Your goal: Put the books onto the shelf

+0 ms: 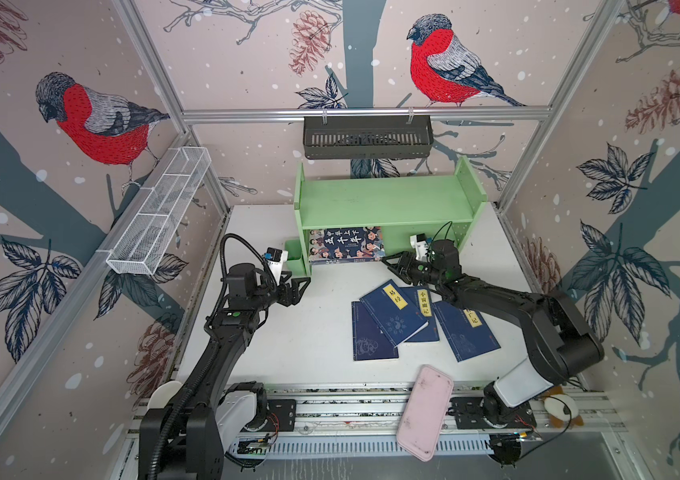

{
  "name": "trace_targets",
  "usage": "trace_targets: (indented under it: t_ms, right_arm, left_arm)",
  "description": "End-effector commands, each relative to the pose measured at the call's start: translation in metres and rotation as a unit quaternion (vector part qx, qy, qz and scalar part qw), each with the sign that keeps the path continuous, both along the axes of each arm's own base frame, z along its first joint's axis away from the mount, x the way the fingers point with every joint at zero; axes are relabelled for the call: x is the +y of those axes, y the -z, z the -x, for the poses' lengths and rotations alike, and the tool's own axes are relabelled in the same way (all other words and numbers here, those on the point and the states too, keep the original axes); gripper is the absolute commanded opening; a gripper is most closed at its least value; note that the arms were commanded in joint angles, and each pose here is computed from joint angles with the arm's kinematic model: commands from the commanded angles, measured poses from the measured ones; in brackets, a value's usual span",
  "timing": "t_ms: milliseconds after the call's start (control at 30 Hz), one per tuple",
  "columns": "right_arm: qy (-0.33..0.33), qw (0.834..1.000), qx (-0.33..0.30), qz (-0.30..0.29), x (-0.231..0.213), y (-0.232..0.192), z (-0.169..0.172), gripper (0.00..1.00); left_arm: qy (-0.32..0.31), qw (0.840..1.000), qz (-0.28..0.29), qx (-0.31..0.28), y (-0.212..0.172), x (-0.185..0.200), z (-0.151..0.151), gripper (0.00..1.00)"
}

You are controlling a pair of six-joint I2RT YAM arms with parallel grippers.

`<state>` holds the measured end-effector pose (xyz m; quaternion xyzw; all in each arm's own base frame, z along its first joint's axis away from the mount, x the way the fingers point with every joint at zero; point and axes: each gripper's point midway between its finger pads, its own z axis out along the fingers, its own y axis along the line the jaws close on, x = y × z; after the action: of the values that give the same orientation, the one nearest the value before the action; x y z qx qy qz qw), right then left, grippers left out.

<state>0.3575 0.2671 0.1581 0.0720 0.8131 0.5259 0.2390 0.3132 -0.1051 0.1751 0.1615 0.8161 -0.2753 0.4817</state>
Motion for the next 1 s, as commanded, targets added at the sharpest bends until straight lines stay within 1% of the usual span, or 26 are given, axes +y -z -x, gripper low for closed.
trace_targets:
  t_ms: [0,233,433,567,733,967]
  right_arm:
    - [0.014,0.999,-0.016,0.026,-0.008,0.0,-0.003,0.45]
    - [0.03,0.999,-0.02,0.014,-0.013,-0.005,-0.012,0.36]
    - [0.048,0.998,-0.035,0.004,-0.018,-0.013,-0.021,0.34]
    - [0.049,0.998,-0.038,-0.002,-0.016,-0.015,-0.028,0.32]
    - [0.05,0.998,-0.039,-0.013,-0.014,-0.014,-0.033,0.29]
    - [0.048,0.998,-0.046,-0.018,-0.012,-0.018,-0.039,0.28]
  left_arm:
    - [-0.006,0.998,-0.015,-0.066,-0.015,0.001,-0.015,0.74]
    - [-0.021,0.995,-0.025,-0.095,-0.017,-0.002,-0.033,0.71]
    - [-0.025,0.994,-0.037,-0.1,-0.008,-0.002,-0.044,0.65]
    - [-0.005,0.992,-0.042,-0.115,-0.006,-0.01,-0.043,0.63]
    - [-0.005,0.992,-0.05,-0.115,-0.001,-0.015,-0.047,0.58]
    - [-0.013,0.992,-0.057,-0.116,0.005,-0.015,-0.055,0.54]
